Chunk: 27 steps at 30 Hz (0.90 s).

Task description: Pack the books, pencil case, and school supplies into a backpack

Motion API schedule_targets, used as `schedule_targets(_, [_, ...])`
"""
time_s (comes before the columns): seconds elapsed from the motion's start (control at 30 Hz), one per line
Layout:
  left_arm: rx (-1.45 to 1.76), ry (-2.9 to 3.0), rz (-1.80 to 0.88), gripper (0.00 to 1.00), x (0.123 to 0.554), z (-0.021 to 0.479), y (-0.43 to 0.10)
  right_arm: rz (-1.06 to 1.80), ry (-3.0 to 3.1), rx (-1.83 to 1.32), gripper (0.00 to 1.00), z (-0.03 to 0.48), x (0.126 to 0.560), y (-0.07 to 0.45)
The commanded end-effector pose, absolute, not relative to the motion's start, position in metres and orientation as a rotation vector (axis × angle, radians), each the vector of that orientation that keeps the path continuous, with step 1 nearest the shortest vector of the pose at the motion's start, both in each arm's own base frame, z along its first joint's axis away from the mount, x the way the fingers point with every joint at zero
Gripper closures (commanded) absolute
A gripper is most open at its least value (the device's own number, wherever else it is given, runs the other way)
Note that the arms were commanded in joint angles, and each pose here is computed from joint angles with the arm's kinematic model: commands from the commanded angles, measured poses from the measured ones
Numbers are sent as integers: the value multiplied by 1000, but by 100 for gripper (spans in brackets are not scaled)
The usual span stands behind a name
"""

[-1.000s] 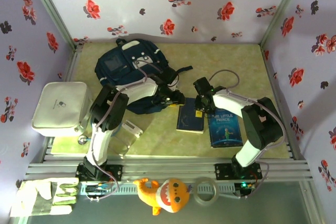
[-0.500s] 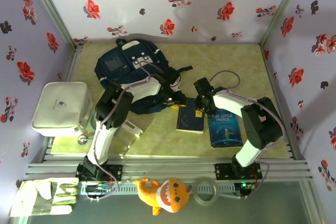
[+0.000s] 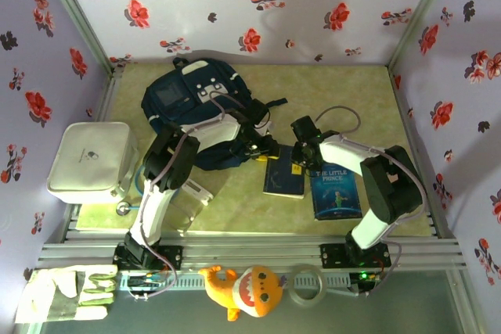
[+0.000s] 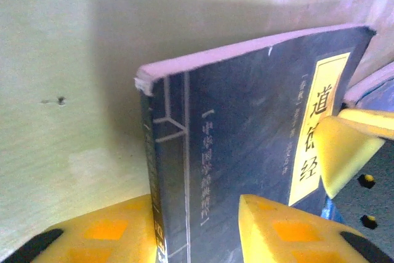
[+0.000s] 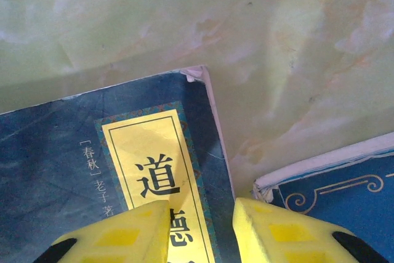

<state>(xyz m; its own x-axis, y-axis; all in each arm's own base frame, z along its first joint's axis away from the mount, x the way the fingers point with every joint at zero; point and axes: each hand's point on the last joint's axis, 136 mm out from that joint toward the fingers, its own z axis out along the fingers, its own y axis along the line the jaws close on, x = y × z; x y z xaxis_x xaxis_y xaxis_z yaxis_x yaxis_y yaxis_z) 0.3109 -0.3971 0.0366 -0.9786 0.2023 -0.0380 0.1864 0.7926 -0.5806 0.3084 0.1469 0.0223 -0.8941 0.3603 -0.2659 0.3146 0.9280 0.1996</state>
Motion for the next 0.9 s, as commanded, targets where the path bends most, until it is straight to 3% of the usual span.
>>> schedule_targets(0.0, [-335, -2909, 1208, 66, 314, 87, -420, 280, 2827, 539, 67, 0, 300, 152])
schedule_targets(0.37, [-297, -2894, 1238, 71, 316, 83, -425, 297, 2811, 565, 68, 0, 302, 152])
schedule_targets(0.63, [-308, -2908, 1281, 86, 324, 94, -425, 331, 2772, 598, 67, 8, 305, 149])
schedule_targets(0.77, [-247, -2942, 1336, 99, 338, 108, -414, 368, 2728, 536, 62, 25, 314, 149])
schedule_targets(0.87, [-211, -2999, 1353, 100, 351, 122, -398, 423, 2688, 479, 56, 43, 322, 152])
